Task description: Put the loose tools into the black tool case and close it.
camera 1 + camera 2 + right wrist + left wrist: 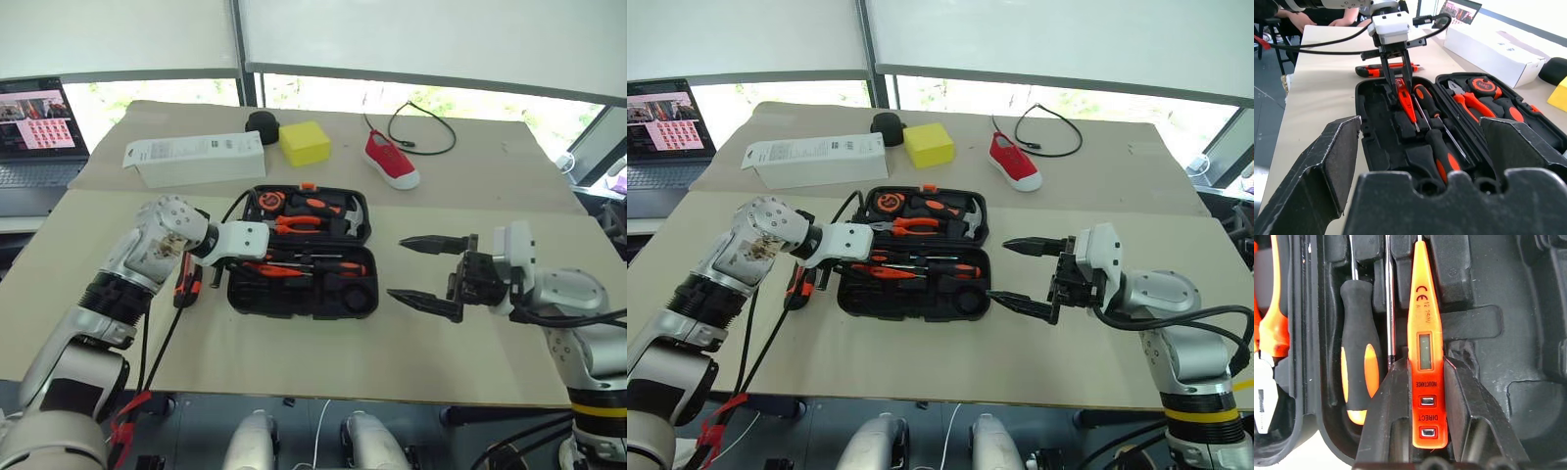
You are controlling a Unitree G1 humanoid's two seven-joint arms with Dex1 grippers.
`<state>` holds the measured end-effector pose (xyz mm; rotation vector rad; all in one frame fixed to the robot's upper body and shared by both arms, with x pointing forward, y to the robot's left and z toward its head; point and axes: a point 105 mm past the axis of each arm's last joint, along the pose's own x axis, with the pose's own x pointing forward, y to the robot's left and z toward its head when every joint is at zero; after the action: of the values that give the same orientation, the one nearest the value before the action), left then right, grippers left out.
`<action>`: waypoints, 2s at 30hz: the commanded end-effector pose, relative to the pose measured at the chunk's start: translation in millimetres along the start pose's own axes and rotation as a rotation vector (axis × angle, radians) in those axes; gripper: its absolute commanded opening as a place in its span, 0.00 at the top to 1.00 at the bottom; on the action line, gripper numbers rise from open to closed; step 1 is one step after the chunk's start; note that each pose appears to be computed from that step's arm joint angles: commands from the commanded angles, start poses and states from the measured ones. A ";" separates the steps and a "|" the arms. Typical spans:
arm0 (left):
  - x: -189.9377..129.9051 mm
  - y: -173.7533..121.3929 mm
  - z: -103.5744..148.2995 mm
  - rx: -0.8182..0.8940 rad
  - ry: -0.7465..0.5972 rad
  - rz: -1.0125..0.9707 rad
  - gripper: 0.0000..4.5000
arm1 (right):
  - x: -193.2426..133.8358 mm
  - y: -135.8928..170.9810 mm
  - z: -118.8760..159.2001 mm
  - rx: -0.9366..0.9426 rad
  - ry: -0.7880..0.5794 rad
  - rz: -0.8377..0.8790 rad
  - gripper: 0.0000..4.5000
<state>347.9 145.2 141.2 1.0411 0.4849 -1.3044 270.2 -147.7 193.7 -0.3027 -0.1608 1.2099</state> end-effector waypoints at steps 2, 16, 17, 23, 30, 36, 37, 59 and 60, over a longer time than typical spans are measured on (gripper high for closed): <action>1.7 -9.6 4.2 -0.047 -0.071 -0.046 0.67 | 4.0 -2.1 10.6 -0.023 -0.040 0.008 0.00; -45.4 9.4 26.7 -0.039 -0.396 0.092 0.38 | 4.1 -3.8 8.1 -0.010 -0.036 0.011 0.00; -43.9 7.8 24.9 -0.047 -0.411 0.091 0.44 | 3.9 -3.9 7.8 -0.008 -0.037 0.009 0.00; -22.3 -7.7 22.9 -0.085 -0.543 0.080 0.86 | 4.4 -4.5 7.4 -0.012 -0.054 -0.013 0.00; 6.2 -21.4 4.2 -0.103 -0.490 0.087 0.99 | 5.5 -4.4 8.8 -0.016 -0.064 -0.026 0.00; 16.5 -19.4 -5.6 -0.130 -0.440 0.105 0.99 | 5.3 -2.5 8.2 -0.009 -0.067 -0.028 0.00; 18.1 -20.3 -7.3 -0.138 -0.433 0.102 0.99 | 5.6 -2.0 8.2 -0.008 -0.068 -0.028 0.00; 24.1 -16.9 0.0 -0.224 -0.511 0.145 0.99 | 6.7 1.0 6.7 0.013 -0.068 -0.016 0.00; 26.0 -18.8 -1.1 -0.222 -0.502 0.139 0.99 | 6.7 1.1 6.8 0.013 -0.068 -0.016 0.00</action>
<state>339.1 132.0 116.4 0.4943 0.1503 -1.2908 272.9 -140.9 189.5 -0.2556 -0.1697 1.2005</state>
